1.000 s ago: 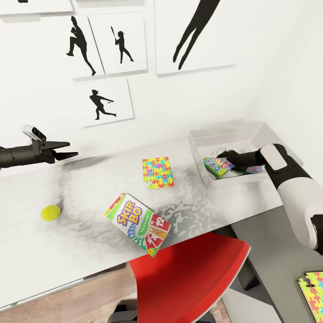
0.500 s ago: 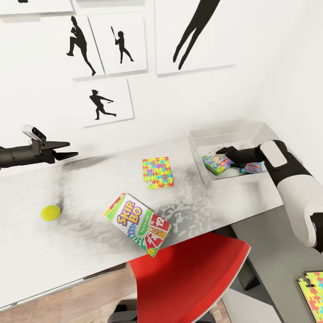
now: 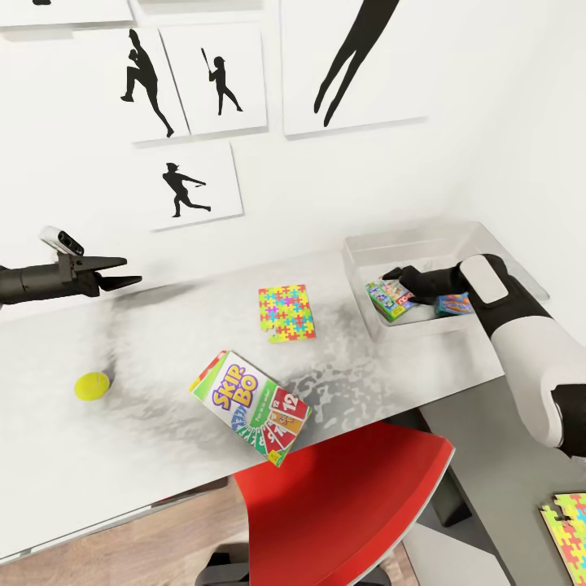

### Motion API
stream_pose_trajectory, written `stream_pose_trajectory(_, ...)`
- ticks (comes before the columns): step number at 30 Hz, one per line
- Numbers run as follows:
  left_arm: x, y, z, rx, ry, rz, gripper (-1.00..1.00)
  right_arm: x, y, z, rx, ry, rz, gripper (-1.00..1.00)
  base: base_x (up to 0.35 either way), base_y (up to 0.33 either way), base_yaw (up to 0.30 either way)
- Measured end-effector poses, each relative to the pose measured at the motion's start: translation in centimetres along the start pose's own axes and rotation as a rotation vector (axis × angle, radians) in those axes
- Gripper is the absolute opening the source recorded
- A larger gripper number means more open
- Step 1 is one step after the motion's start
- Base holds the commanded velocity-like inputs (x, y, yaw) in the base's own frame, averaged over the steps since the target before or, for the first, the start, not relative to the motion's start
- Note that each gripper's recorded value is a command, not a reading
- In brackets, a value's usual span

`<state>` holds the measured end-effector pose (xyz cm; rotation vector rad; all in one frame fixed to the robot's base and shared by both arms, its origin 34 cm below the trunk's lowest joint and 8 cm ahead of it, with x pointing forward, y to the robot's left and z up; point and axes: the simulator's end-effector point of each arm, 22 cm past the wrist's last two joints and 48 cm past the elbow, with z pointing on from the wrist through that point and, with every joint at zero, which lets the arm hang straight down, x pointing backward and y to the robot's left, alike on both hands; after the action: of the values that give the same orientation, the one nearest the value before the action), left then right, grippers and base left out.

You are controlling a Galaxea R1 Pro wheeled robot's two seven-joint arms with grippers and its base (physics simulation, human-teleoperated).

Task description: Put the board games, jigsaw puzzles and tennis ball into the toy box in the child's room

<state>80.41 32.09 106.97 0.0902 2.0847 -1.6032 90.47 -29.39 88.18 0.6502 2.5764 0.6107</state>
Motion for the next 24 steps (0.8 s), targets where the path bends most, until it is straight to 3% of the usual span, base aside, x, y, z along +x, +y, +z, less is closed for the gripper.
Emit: stream_pose_trajectory(24,0.0,0.0,0.0,0.000,0.000,0.000,1.00,-1.1,0.9,-0.9,-0.012,-0.024,-0.027,1.00,0.000,0.000,0.000)
